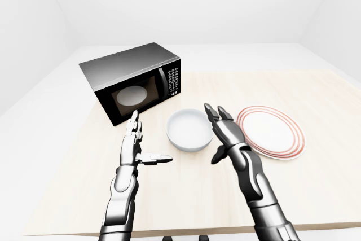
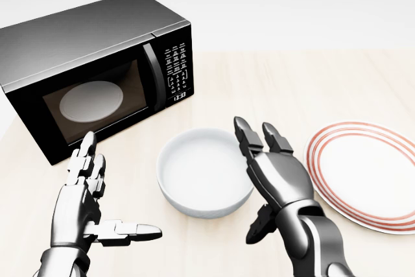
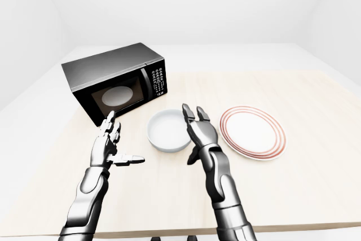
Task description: Pick up the white bowl and put it on the plate.
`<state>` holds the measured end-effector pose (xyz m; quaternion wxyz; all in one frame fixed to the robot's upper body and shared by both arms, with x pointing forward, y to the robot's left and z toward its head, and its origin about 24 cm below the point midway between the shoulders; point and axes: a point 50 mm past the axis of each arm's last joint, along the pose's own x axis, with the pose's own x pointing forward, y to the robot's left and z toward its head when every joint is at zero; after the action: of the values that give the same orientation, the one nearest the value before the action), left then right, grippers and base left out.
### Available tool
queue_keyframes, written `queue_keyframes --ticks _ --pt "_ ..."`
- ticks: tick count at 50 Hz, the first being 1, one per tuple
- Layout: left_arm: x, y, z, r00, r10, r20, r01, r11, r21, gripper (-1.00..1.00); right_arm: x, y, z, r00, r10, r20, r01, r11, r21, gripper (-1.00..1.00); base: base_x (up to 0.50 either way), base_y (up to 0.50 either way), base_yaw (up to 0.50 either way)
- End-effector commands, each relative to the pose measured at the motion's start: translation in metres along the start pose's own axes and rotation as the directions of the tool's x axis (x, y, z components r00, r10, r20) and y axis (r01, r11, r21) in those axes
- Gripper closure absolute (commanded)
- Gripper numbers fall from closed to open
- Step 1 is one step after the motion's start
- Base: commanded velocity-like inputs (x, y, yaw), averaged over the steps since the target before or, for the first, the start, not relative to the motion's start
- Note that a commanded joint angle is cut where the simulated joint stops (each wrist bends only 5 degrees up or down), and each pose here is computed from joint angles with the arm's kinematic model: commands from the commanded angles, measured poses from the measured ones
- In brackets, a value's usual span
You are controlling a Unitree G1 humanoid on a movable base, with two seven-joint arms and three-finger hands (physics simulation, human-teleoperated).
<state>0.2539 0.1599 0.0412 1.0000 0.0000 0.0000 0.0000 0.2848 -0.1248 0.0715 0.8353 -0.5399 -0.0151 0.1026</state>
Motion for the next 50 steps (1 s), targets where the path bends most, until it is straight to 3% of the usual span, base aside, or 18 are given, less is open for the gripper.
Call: queue_keyframes --ticks 1,30,50 --pt "0.000 0.000 0.000 1.000 0.000 0.000 0.000 1.000 0.000 -1.00 0.003 0.006 0.008 0.999 0.048 0.017 -0.047 0.998 -0.046 -1.00 0.00 0.00 0.00" --pt "0.000 0.000 0.000 1.000 0.000 0.000 0.000 1.000 0.000 -1.00 0.010 0.009 0.026 0.986 0.166 0.024 -0.157 0.963 -0.217 -1.00 0.00 0.00 0.00" --pt "0.000 0.000 0.000 1.000 0.000 0.000 0.000 1.000 0.000 -1.00 0.020 0.019 0.026 0.930 0.368 -0.010 -0.348 0.871 -0.346 -1.00 0.00 0.00 0.00"
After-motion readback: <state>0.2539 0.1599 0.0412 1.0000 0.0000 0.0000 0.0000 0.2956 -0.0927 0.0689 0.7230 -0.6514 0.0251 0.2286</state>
